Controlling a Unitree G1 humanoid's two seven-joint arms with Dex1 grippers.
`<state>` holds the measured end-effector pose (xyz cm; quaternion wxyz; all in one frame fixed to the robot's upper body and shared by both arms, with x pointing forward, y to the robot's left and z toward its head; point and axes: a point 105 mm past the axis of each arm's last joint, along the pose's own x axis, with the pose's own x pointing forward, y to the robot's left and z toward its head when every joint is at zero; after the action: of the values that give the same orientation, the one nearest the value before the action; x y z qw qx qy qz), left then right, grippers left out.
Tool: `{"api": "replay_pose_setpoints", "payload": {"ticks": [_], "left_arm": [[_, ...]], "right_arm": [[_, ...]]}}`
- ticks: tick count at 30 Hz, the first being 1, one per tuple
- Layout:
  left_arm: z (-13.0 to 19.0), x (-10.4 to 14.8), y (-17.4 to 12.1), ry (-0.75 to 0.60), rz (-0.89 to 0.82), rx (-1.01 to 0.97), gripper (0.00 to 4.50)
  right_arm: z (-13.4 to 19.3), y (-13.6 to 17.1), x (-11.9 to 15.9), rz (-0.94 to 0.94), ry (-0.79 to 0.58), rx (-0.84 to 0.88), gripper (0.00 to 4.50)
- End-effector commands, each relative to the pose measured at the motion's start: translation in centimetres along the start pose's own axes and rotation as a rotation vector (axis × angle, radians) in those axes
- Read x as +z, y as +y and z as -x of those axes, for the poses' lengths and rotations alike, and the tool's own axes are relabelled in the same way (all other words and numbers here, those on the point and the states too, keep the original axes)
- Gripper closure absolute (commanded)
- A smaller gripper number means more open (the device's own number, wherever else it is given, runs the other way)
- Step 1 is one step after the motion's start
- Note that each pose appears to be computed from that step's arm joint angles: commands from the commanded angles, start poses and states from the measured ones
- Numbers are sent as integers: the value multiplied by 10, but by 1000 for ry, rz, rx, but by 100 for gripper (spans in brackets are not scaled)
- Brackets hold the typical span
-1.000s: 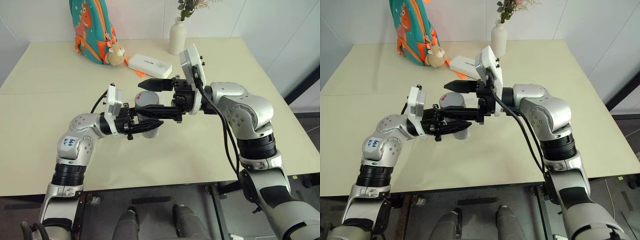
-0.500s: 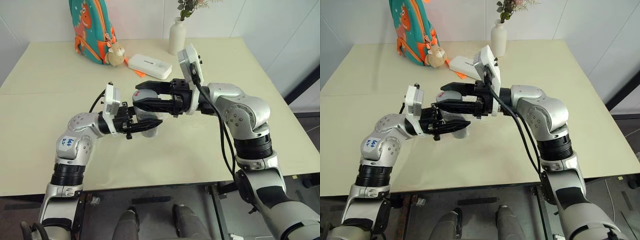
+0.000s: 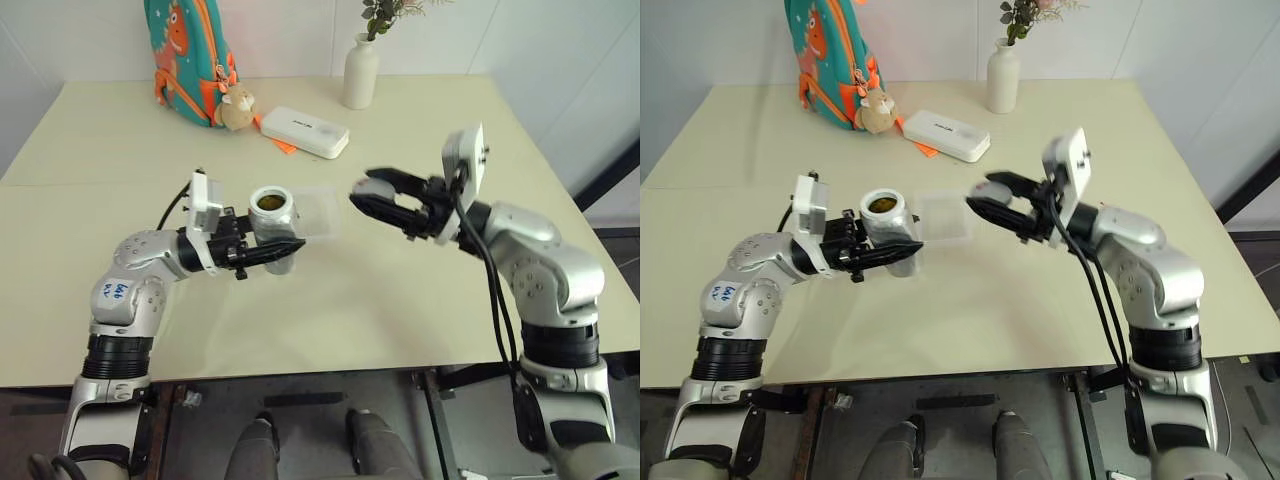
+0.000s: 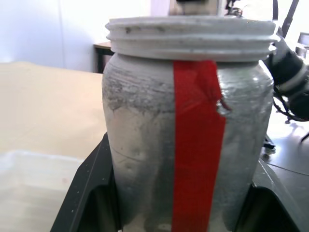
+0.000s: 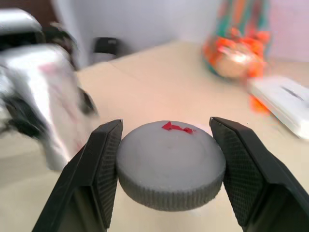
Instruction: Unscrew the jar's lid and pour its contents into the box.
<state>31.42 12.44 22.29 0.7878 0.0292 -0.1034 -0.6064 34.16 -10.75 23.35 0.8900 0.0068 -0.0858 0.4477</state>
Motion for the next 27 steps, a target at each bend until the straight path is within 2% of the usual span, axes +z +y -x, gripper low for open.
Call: {"api": "replay_pose_setpoints", "payload": {"ticks": [1, 7, 12, 13, 18, 21, 24, 27], "left_arm": [[5, 14, 7, -48, -32, 34, 246], [3, 20, 20, -75, -26, 65, 246], [0, 24, 27, -92, -23, 74, 246], [0, 24, 29, -91, -22, 85, 246], [2, 26, 41, -79, -36, 134, 246], [5, 24, 49, -41, -37, 176, 246], [13, 24, 67, 33, -50, 252, 246], [17, 25, 82, 81, -70, 314, 246]], "right_arm": [[14, -28, -18, 81, -28, -203, 194], [36, -67, -70, 96, 30, -435, 194], [45, -82, -81, 64, 39, -490, 194], [44, -82, -82, 56, 46, -480, 159], [44, -83, -69, 87, 45, -431, 2], [38, -76, -55, 118, 37, -371, 2], [20, -49, -29, 178, 32, -193, 2], [8, -26, -16, 216, 46, -71, 2]]}}
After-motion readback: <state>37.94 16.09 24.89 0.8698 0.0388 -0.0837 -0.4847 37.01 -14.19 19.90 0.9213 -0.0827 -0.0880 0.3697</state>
